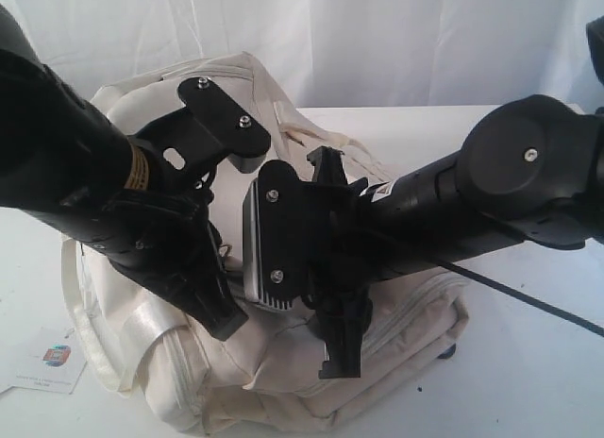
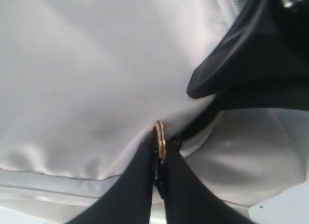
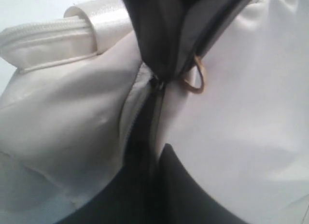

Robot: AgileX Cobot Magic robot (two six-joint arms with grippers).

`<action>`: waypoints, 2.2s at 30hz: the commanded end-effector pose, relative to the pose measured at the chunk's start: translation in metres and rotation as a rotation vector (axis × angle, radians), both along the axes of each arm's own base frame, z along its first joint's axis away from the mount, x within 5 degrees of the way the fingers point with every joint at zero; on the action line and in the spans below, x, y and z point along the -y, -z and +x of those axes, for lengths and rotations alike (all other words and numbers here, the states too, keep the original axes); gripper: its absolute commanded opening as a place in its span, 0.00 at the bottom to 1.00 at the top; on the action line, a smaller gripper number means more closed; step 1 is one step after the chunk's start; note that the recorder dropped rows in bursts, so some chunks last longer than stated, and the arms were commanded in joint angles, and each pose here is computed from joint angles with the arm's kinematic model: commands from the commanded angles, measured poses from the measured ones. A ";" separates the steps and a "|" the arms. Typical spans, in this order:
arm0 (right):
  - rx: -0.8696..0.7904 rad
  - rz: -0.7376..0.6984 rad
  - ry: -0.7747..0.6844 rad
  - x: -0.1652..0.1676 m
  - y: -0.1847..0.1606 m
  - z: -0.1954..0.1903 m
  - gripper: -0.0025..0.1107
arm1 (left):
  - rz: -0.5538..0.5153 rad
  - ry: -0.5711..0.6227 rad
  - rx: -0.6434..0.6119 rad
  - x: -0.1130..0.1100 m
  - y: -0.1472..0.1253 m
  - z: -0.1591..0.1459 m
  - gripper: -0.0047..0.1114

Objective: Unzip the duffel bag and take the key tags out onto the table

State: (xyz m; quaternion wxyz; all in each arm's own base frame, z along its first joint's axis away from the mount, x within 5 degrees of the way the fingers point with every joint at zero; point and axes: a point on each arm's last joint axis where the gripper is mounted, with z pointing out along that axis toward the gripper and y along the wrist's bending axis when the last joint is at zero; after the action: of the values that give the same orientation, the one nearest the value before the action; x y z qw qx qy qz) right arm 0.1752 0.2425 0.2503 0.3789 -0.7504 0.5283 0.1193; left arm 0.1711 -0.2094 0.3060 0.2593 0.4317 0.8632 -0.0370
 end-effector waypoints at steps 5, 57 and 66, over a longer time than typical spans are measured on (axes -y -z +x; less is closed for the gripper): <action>-0.026 -0.026 -0.026 0.002 0.002 -0.004 0.02 | 0.113 -0.088 0.071 -0.016 -0.002 0.006 0.04; -0.170 -0.197 0.008 0.015 0.013 -0.013 0.02 | 0.084 -0.379 0.546 -0.105 -0.022 0.117 0.04; -0.186 -0.280 0.007 0.021 0.017 -0.014 0.02 | 0.045 -0.311 0.586 -0.113 -0.005 0.147 0.04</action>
State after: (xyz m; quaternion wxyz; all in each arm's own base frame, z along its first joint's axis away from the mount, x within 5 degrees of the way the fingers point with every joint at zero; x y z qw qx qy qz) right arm 0.1694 0.2295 0.2399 0.2793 -0.7623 0.5738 0.1080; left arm 0.3096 -0.1053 0.3115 0.4803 0.2792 0.8216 0.1276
